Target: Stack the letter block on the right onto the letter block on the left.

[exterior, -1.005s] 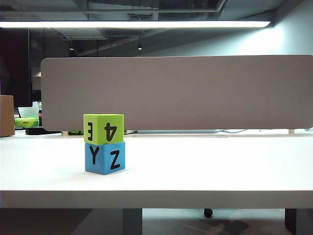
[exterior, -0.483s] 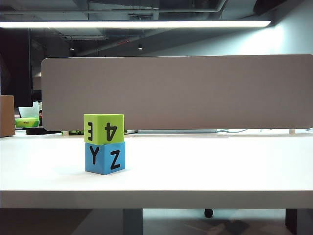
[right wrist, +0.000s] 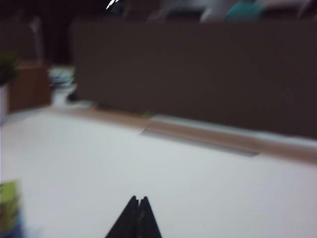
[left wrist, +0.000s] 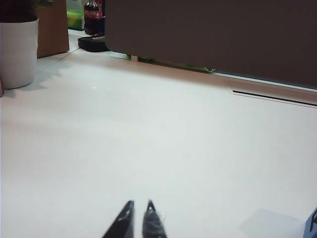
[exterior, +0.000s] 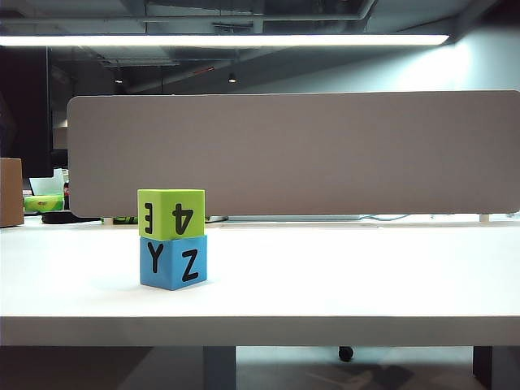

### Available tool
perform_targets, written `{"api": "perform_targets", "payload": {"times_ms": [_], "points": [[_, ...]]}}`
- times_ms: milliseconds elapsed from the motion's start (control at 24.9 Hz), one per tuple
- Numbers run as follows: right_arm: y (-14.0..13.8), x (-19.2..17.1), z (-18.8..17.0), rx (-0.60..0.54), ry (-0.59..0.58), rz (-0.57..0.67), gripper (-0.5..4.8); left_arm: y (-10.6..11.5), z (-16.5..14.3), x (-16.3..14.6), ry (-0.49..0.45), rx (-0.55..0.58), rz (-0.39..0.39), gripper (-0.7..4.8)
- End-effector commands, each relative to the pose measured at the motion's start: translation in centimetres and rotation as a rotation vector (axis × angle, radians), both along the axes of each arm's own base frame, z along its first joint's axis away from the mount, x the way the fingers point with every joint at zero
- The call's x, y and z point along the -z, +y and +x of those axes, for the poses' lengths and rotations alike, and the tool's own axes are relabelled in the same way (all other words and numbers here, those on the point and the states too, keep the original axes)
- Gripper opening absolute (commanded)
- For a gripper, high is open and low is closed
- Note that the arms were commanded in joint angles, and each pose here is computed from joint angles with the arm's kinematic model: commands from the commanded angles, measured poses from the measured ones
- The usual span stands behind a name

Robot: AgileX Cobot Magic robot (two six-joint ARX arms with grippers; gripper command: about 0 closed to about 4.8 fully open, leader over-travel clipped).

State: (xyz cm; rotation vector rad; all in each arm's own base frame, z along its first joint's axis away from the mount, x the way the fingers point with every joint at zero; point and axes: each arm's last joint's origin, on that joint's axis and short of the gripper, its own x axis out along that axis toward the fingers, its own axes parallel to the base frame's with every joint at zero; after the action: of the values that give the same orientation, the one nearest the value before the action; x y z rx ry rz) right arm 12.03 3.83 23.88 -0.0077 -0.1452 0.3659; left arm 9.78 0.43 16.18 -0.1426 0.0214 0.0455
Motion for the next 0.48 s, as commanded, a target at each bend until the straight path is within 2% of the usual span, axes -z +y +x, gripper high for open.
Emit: {"api": "perform_targets", "payload": {"times_ms": [40,201,322,483], "points": [[-2.0,0.1,-1.2,0.125,-0.031,-0.003,-0.05,0.0,0.0,-0.2,-0.011,0.004,0.008,0.26],[-3.7,0.9,-2.7,0.277,-0.046,0.015,-0.05,0.0,0.0,-0.2,-0.011,0.004,0.008,0.26],[-4.2,2.3,-3.2,0.335,-0.073,0.035,-0.05,0.0,0.0,-0.2,-0.011,0.004,0.008,0.26],[-4.0,5.2,-2.6,0.313,-0.013,0.047,-0.05,0.0,0.0,-0.2,-0.011,0.004,0.008,0.26]]}}
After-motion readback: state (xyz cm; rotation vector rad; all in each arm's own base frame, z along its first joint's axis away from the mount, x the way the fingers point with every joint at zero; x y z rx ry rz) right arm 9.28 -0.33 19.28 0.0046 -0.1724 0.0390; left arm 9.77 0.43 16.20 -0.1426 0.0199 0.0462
